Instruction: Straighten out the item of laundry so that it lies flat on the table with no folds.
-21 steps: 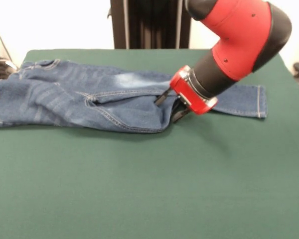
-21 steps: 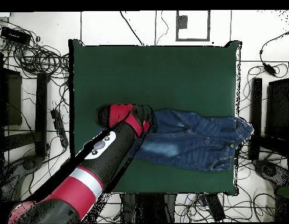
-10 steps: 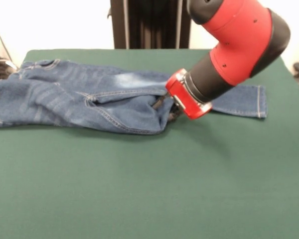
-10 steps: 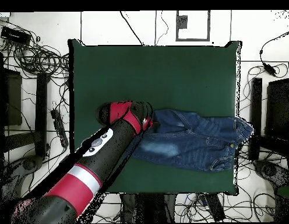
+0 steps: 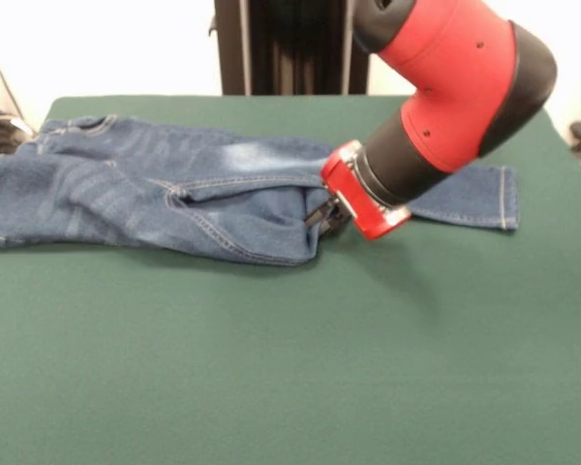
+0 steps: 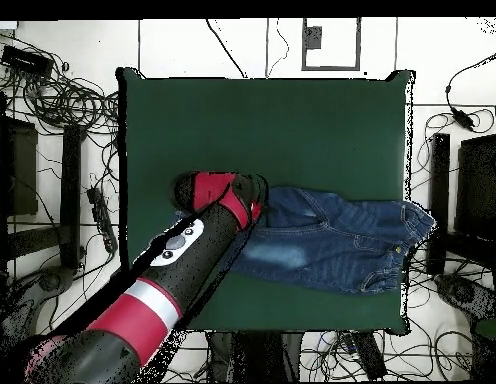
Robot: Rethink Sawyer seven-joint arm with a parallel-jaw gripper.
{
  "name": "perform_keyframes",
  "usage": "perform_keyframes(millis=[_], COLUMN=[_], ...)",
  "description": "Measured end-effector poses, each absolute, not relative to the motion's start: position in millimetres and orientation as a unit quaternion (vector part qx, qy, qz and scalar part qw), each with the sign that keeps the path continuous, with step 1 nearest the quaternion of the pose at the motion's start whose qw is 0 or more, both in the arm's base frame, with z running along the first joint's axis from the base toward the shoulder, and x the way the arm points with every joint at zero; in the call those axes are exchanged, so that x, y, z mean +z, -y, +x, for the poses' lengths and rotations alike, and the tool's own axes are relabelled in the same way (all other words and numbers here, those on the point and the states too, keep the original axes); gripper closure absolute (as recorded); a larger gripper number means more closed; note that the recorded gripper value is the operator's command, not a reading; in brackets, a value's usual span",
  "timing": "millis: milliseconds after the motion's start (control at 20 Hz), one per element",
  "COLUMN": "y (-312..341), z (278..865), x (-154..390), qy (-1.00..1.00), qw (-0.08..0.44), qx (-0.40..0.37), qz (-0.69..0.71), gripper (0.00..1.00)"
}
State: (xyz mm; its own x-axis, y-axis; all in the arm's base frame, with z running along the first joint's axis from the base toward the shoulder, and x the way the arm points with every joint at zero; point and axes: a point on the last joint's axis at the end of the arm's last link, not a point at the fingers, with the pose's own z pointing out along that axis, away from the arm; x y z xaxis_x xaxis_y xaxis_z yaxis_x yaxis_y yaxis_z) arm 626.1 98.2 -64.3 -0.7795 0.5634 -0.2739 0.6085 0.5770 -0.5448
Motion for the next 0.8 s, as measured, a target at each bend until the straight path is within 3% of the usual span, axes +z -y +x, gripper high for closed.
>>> perform_keyframes(millis=[400,800], y=[-93.5,-61.8], z=[653.3,706.8], x=[-20.3,71.3], qy=[-0.874,-0.829], qw=[0.017,0.002], qx=[-0.219,-0.074], qz=[0.432,0.554], gripper=[1.0,1.0])
